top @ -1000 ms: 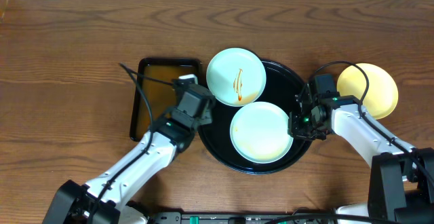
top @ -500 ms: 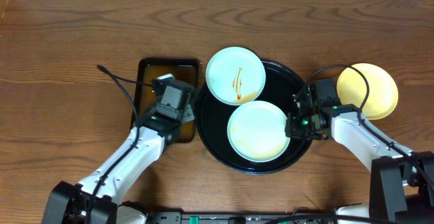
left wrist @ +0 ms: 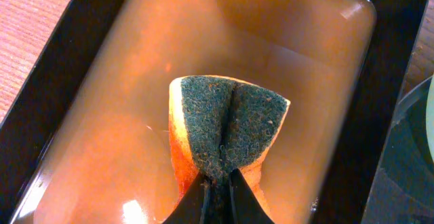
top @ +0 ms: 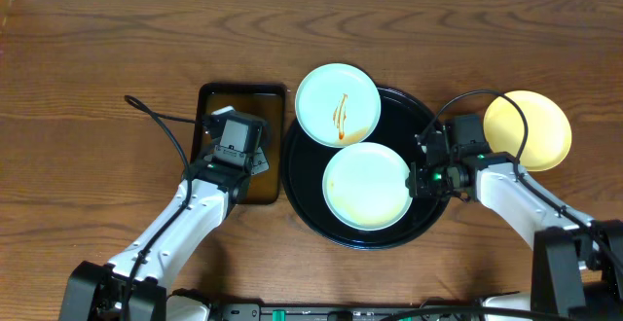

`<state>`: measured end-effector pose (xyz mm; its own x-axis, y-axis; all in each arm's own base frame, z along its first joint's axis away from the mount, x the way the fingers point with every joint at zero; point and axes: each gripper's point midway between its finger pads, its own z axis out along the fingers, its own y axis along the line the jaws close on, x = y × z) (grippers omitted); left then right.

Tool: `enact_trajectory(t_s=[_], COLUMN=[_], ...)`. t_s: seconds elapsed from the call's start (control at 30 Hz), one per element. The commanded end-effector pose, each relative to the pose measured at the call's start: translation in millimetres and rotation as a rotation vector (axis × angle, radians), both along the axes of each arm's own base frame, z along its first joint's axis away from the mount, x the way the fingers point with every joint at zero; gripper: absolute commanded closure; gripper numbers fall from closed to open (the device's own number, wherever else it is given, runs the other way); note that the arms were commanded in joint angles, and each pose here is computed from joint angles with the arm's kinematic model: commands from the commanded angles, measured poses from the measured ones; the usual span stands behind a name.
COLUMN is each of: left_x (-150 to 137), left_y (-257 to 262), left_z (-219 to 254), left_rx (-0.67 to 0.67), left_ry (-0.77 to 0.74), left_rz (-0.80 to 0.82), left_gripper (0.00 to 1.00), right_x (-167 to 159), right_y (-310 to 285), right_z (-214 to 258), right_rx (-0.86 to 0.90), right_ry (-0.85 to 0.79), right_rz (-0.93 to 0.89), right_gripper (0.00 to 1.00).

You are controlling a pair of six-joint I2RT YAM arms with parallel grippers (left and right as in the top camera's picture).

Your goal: Clean dirty plates on tray and stack at the side

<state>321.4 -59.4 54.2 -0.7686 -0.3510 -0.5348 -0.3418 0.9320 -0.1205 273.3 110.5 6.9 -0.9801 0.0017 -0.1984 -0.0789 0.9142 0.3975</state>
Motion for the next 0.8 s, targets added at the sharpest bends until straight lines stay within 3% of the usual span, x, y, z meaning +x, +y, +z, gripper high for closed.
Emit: enact_trajectory(t_s=[0.0, 0.2, 0.57, 0.77], left_x=[0, 0, 0, 0], left_y=[5, 5, 5, 5], left_z=[2, 2, 2, 2], left_rx=[0.025, 0.025, 0.025, 0.025], left_ry=[-0.007, -0.007, -0.007, -0.007], left_rz=[-0.001, 0.000, 0.000, 0.000], left_gripper=[0.93, 0.92, 0.92, 0.92], right_x=[6, 20, 62, 57], right_y=[12, 7, -52, -65], right_z=[28, 46, 86, 112], right_rx=[0.052, 0.015, -0.330, -0.418], right_ry=[-0.111, -0.219, -0.472, -0.452], right_rz=[0.079, 0.073, -0.057, -0.030], right_gripper=[0.99, 0.99, 0.99, 0.99])
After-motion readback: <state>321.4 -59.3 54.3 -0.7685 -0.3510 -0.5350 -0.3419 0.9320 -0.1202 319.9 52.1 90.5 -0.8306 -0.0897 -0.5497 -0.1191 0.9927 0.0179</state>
